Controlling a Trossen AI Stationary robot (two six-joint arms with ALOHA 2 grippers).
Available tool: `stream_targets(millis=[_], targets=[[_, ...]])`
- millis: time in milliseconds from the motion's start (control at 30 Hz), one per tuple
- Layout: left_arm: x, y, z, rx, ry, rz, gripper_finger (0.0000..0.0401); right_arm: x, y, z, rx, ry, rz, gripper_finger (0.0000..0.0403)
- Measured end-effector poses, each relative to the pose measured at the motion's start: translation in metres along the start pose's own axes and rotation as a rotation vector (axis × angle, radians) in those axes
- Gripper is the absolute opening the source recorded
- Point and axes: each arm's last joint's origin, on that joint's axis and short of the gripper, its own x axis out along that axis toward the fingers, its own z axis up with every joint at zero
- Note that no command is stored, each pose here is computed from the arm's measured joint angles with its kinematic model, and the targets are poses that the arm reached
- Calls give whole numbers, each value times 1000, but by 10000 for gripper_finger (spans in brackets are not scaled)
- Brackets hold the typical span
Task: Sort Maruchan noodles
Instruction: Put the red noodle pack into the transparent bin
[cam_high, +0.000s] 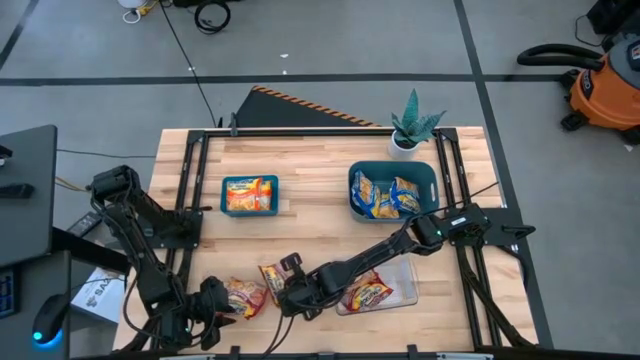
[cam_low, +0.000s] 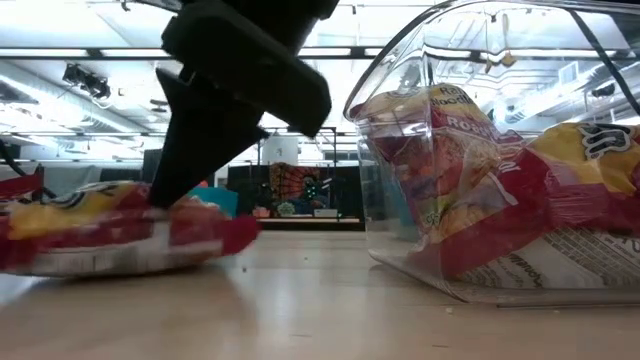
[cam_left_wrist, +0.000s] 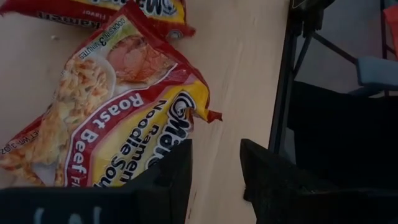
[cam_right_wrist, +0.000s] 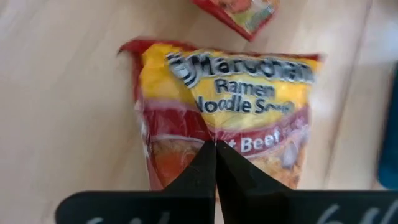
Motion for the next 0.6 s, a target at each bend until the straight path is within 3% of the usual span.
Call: stream_targets(millis=[433,600], targets=[[0,0,0,-6,0,-4,141,-40,-8,11,-41,35,-112,5],[0,-2,0,-15,2,-19,141,-75,-9,12,-92,77,-235,5]])
